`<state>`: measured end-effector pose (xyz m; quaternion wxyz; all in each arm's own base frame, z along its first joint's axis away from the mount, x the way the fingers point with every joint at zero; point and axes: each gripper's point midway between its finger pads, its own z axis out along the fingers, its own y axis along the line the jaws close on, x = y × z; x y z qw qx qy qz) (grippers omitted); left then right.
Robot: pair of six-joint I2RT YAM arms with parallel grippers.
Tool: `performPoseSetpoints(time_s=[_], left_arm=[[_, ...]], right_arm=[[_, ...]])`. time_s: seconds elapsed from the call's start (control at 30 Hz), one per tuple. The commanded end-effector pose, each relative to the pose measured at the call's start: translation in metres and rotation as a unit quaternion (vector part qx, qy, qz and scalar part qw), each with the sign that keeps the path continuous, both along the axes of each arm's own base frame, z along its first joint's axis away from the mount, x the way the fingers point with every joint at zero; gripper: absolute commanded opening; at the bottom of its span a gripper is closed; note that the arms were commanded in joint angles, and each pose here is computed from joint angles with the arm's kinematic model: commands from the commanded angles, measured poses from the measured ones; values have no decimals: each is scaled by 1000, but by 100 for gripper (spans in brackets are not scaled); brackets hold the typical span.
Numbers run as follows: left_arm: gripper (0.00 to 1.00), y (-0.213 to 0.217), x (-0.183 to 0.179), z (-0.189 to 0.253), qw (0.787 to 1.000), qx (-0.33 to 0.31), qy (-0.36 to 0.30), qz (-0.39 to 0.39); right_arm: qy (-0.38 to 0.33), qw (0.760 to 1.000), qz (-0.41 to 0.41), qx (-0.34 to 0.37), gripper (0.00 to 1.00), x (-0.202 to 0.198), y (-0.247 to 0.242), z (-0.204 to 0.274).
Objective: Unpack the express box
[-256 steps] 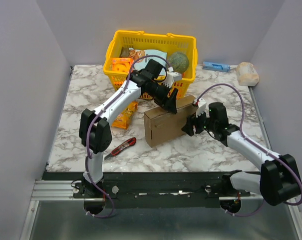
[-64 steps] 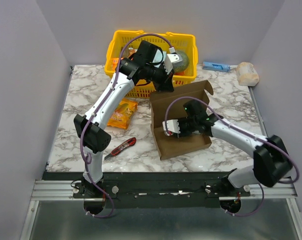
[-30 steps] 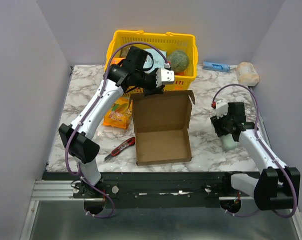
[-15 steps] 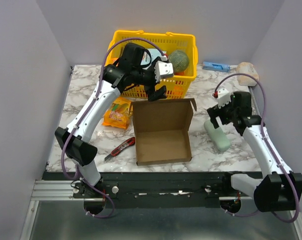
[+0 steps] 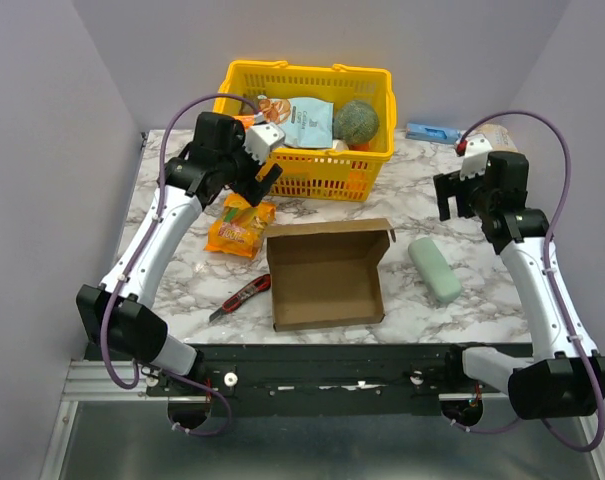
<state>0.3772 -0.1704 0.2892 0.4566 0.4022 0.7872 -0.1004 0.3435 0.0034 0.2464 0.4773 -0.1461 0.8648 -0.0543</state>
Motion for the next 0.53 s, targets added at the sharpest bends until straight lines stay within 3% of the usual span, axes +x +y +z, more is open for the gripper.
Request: performPoseSetpoints(time_s=[0.0, 0.17, 0.23, 0.33, 0.4, 0.5], left_arm=[[99, 75, 11, -17, 984, 5, 11, 178], [99, 138, 26, -6, 957, -35, 13, 287], [99, 171, 34, 2, 936, -69, 11, 345], [99, 194, 43, 21, 913, -128, -25, 386], [99, 192, 41, 16, 907, -151, -30, 392], [99, 178, 39, 13, 914, -183, -35, 361]], right_arm=[[2, 998, -65, 4, 100, -7, -17, 20], [-62, 993, -95, 15, 100, 3, -23, 79], [-94, 989, -114, 20, 100, 6, -28, 112], [-91, 988, -117, 30, 100, 9, -26, 125], [-97, 988, -115, 27, 100, 8, -27, 135], [-91, 986, -137, 8, 100, 2, -37, 132]])
